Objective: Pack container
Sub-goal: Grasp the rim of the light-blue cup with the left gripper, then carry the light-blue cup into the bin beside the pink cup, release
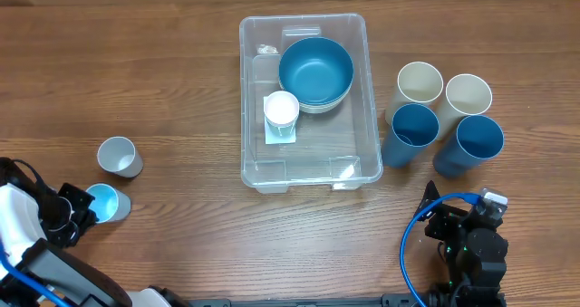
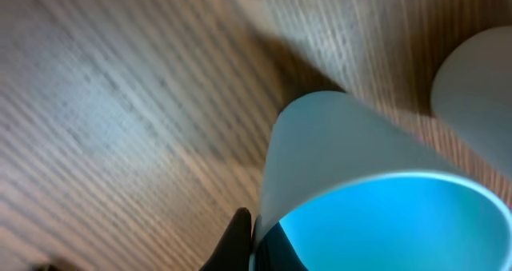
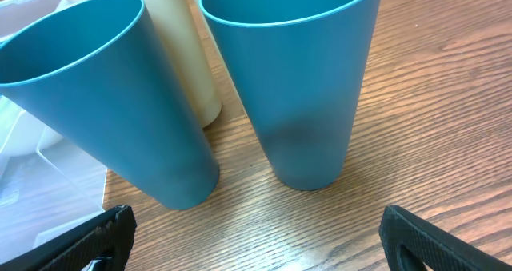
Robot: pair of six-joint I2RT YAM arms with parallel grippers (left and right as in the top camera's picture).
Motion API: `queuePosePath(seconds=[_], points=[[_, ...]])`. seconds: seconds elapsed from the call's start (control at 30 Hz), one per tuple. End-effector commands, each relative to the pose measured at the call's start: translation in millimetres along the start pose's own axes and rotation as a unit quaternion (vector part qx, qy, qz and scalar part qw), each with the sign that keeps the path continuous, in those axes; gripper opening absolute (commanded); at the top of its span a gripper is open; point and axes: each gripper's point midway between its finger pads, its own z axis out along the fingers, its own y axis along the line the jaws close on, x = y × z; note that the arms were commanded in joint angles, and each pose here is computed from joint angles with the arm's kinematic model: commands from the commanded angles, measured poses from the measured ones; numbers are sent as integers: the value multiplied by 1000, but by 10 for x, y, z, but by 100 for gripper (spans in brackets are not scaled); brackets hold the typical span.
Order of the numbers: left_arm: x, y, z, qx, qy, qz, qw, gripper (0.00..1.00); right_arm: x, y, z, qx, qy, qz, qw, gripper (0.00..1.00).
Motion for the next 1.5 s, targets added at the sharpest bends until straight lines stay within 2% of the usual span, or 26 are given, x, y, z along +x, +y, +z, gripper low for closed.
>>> queuePosePath(seconds=[0.0, 0.17, 0.3, 0.43, 0.57, 0.67, 0.7, 0.73, 1.0, 1.2, 1.47], points=[[81, -136, -219, 46, -7, -7, 999, 4, 55, -30, 22, 6, 4, 3, 1000, 100], [188, -555, -822, 144, -49, 66, 986, 4, 55, -30, 22, 6, 4, 3, 1000, 100], [392, -910, -1460, 174, -115, 160, 965, 4, 55, -30, 22, 6, 4, 3, 1000, 100], [725, -1438, -1938, 208, -165, 288, 920, 4, 55, -30, 22, 6, 4, 3, 1000, 100], [1121, -2044, -2096, 240, -177, 409, 862, 4, 55, -30, 22, 6, 4, 3, 1000, 100], [1376, -2435, -2053, 257, -164, 476, 825, 4, 55, -30, 22, 6, 4, 3, 1000, 100], [1487, -2596, -2022, 258, -160, 522, 797, 4, 55, -30, 22, 6, 4, 3, 1000, 100], [1567, -2712, -1982, 254, -155, 549, 781, 4, 55, -30, 22, 6, 4, 3, 1000, 100], [2226, -3640, -1561, 239, -100, 679, 687, 4, 55, -30, 22, 6, 4, 3, 1000, 100], [2797, -4026, -1101, 211, -73, 734, 641, 4, 55, -30, 22, 6, 4, 3, 1000, 100], [3231, -4011, -323, 158, -9, 767, 622, 4, 57, -30, 23, 6, 4, 3, 1000, 100]])
